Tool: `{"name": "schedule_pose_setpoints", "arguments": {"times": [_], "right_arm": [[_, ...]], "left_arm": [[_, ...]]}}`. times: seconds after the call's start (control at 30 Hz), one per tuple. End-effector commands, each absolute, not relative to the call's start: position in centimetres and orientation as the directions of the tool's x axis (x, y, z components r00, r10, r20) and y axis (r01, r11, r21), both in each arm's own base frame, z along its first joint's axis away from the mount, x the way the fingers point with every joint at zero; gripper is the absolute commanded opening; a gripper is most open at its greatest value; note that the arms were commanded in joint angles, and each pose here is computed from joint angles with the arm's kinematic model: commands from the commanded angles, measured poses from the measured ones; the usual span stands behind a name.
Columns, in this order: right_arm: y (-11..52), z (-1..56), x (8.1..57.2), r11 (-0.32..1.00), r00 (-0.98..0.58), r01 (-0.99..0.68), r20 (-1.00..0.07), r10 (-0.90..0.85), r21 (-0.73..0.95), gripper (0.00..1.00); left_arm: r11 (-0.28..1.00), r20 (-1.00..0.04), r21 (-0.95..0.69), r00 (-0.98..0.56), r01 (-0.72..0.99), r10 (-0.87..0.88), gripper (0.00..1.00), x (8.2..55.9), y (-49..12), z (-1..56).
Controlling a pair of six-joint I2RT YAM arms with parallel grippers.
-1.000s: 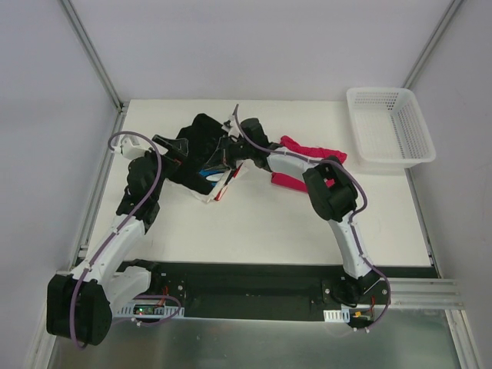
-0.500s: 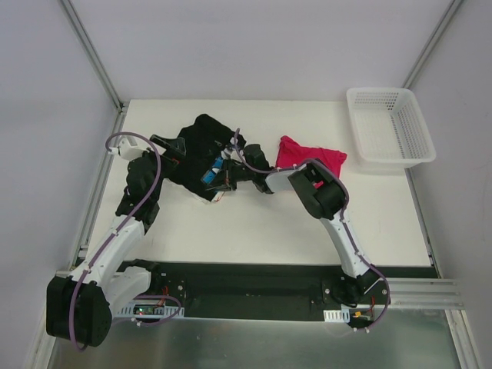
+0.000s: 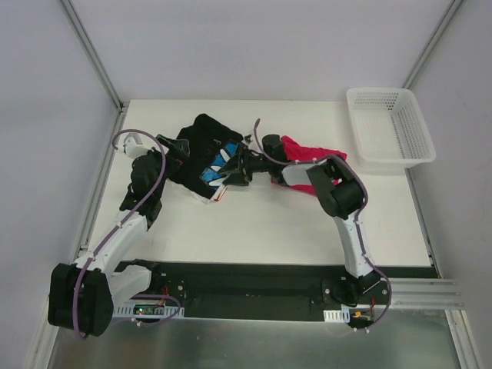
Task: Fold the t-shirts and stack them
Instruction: Put the neatly folded tshirt into the corner of the board with both arms
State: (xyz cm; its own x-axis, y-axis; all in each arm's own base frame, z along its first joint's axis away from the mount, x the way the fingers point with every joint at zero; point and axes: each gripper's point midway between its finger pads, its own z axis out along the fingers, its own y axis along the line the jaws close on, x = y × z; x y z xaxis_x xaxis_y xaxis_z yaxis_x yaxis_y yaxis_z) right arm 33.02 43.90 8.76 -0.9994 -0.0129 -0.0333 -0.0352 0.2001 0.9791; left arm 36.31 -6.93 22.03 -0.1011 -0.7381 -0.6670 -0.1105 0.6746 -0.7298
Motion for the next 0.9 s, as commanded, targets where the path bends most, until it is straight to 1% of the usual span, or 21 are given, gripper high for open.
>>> {"name": "schedule_pose_setpoints", "arguments": {"times": [0.0,0.03,0.07,0.1,0.17,0.2,0.23,0.27,0.3,0.33,0.37,0.4,0.43,0.47,0.53,0.57,0.63,0.67,0.73,0.8,0.87], "right_arm": [[37.0,15.5,37.9,0.190,-0.977,-0.168,-0.189,0.100,0.967,0.90],[35.5,16.8,38.4,0.207,-0.971,-0.175,-0.203,0.126,0.963,0.96],[33.9,17.2,39.1,0.220,-0.963,-0.183,-0.220,0.153,0.958,0.96],[31.2,16.9,40.5,0.249,-0.946,-0.197,-0.250,0.205,0.948,0.96],[28.6,18.3,41.0,0.285,-0.925,-0.213,-0.287,0.250,0.934,0.96],[26.8,18.2,41.8,0.330,-0.898,-0.251,-0.347,0.272,0.910,0.96],[25.6,18.4,41.1,0.381,-0.895,-0.239,-0.354,0.270,0.893,0.96],[24.7,18.2,41.0,0.435,-0.885,-0.240,-0.380,0.271,0.868,0.96],[23.4,17.5,41.6,0.527,-0.859,-0.223,-0.421,0.291,0.820,0.96],[22.2,17.1,40.3,0.615,-0.850,-0.250,-0.474,0.232,0.748,0.96],[21.4,16.6,40.1,0.665,-0.837,-0.238,-0.497,0.229,0.708,0.96],[20.3,16.0,40.4,0.719,-0.812,-0.214,-0.530,0.245,0.661,0.96],[19.8,15.7,39.6,0.731,-0.792,-0.213,-0.553,0.260,0.649,0.96],[19.3,15.5,39.5,0.740,-0.780,-0.197,-0.560,0.279,0.643,0.96],[18.6,16.0,39.3,0.726,-0.757,-0.177,-0.564,0.331,0.665,0.96],[18.4,15.0,38.6,0.715,-0.772,-0.156,-0.535,0.342,0.681,0.96],[17.7,15.0,38.0,0.689,-0.780,-0.142,-0.509,0.365,0.711,0.96],[17.4,14.0,37.1,0.687,-0.794,-0.125,-0.488,0.363,0.716,0.96],[16.0,13.9,36.7,0.706,-0.769,-0.102,-0.505,0.391,0.701,0.96],[14.2,12.5,36.0,0.737,-0.752,-0.043,-0.507,0.421,0.675,0.96],[13.3,13.0,35.5,0.738,-0.733,-0.048,-0.526,0.432,0.673,0.96]], "left_arm": [[0.670,-0.663,-0.741,-0.190,0.034,-0.724,0.99,37.6,-10.2,24.0],[0.676,-0.671,-0.734,-0.213,0.058,-0.710,0.99,37.9,-10.8,24.3],[0.678,-0.673,-0.730,-0.270,0.087,-0.689,0.99,38.3,-11.9,23.7],[0.660,-0.673,-0.732,-0.324,0.167,-0.665,0.99,38.4,-13.6,25.2],[0.652,-0.678,-0.724,-0.403,0.223,-0.615,0.99,39.1,-15.4,24.8],[0.623,-0.686,-0.721,-0.440,0.304,-0.580,0.99,39.1,-16.9,26.4],[0.604,-0.691,-0.716,-0.476,0.350,-0.543,0.99,39.1,-17.9,26.7],[0.589,-0.673,-0.727,-0.533,0.352,-0.512,0.99,39.6,-18.8,25.4],[0.567,-0.683,-0.722,-0.540,0.397,-0.493,0.99,40.3,-19.6,27.0],[0.504,-0.677,-0.729,-0.599,0.463,-0.428,0.99,39.5,-21.2,27.2],[0.481,-0.642,-0.753,-0.659,0.448,-0.392,0.99,40.3,-22.0,25.3],[0.441,-0.651,-0.750,-0.666,0.493,-0.363,0.99,40.8,-22.9,26.8],[0.377,-0.640,-0.761,-0.706,0.528,-0.303,0.99,40.2,-23.8,26.8],[0.353,-0.596,-0.792,-0.755,0.498,-0.273,0.99,41.1,-24.5,24.9],[0.293,-0.595,-0.797,-0.771,0.529,-0.226,0.99,41.6,-25.5,25.3],[0.288,-0.571,-0.812,-0.793,0.508,-0.212,0.99,42.2,-25.8,23.8],[0.259,-0.563,-0.817,-0.808,0.515,-0.173,0.99,42.4,-26.6,22.7],[0.243,-0.561,-0.820,-0.814,0.519,-0.153,0.99,42.3,-26.9,22.4],[0.210,-0.569,-0.815,-0.814,0.539,-0.118,0.99,42.1,-27.7,22.4],[0.170,-0.559,-0.823,-0.827,0.543,-0.063,0.99,41.5,-28.7,21.7],[0.160,-0.567,-0.816,-0.823,0.555,-0.038,0.99,41.3,-29.4,21.2]]}}
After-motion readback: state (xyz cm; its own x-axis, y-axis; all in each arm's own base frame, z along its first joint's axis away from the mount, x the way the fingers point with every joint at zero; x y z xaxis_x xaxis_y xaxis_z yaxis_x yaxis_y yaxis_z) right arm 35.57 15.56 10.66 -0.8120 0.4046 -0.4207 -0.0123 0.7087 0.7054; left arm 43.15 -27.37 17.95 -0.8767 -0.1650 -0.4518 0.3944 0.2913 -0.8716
